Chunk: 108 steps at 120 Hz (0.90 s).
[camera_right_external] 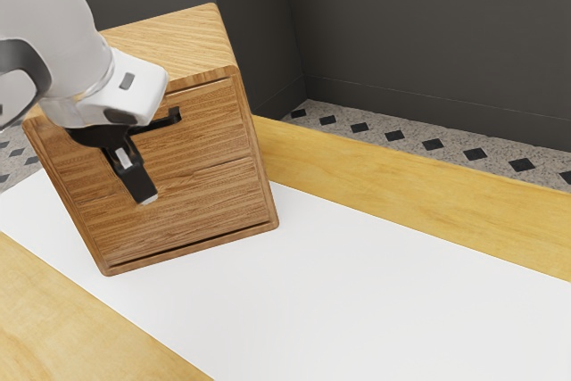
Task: Pull the drawer handle with one arm to open the drawer
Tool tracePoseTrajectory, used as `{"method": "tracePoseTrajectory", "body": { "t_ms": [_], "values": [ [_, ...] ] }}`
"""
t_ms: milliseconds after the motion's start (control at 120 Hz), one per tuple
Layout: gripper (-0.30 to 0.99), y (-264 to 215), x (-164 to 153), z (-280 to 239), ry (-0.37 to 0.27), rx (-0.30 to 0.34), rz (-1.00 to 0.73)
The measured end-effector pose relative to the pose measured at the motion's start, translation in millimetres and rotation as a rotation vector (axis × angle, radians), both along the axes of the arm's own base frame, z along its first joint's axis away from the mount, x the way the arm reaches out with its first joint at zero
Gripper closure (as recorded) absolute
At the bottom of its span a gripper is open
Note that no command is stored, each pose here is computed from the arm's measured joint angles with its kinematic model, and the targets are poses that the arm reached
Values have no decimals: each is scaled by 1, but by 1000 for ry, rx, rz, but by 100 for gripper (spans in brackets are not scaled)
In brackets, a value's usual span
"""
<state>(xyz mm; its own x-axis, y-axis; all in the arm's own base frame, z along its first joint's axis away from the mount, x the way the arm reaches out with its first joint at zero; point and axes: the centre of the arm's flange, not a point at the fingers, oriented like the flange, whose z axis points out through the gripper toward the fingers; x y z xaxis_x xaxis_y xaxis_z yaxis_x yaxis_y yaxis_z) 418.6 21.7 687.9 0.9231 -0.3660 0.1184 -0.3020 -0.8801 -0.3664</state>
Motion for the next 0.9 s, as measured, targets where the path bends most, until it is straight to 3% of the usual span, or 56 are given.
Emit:
{"method": "tracePoseTrajectory", "body": {
  "t_ms": [400,900],
  "values": [
    [0,33,29,0,-9,52,-87],
    [0,66,58,-8,6,72,-137]
  ]
}}
